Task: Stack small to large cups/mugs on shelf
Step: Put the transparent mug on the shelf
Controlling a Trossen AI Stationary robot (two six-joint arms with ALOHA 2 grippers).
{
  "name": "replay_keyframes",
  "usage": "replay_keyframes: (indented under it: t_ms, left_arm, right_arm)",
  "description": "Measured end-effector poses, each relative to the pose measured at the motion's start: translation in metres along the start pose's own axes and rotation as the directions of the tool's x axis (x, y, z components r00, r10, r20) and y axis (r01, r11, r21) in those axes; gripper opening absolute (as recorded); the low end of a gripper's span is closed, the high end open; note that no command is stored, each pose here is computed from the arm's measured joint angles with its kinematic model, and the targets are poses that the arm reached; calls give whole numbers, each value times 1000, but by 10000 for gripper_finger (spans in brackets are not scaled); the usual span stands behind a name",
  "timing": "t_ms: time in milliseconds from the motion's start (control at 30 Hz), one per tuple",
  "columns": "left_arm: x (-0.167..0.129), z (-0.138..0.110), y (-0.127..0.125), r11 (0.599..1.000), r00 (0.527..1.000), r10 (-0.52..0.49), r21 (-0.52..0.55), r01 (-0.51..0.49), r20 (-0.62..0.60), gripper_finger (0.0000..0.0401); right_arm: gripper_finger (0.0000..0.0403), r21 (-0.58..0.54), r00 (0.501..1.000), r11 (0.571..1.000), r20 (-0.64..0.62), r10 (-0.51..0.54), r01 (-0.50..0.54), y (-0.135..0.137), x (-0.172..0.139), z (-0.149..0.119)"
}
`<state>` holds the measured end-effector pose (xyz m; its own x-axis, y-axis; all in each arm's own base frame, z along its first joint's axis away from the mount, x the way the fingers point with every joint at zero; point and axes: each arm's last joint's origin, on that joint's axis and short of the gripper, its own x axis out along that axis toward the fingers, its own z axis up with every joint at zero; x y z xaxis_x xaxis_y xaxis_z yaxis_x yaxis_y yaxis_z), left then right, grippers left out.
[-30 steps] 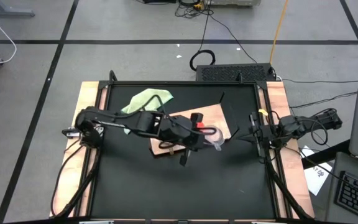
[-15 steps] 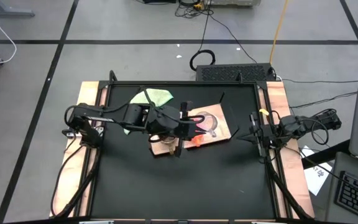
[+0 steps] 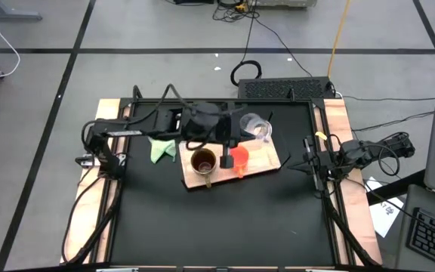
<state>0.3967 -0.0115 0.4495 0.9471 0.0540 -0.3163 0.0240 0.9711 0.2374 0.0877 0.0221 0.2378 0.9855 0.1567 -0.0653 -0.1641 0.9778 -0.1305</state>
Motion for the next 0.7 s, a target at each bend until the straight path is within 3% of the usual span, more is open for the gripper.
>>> replay_keyframes:
  t_ms: [233,700]
  left_arm:
    - [12,-13,24,993,993,-117,-24,117,-6,0]
    - [18,-48,93,966,967,-248,-89,243,-49,0]
  right_arm:
    - [0,-17,999,1000,33,-4,4,0,0,3]
    - [0,-14,999,1000,49,-6,7,-1,0,5]
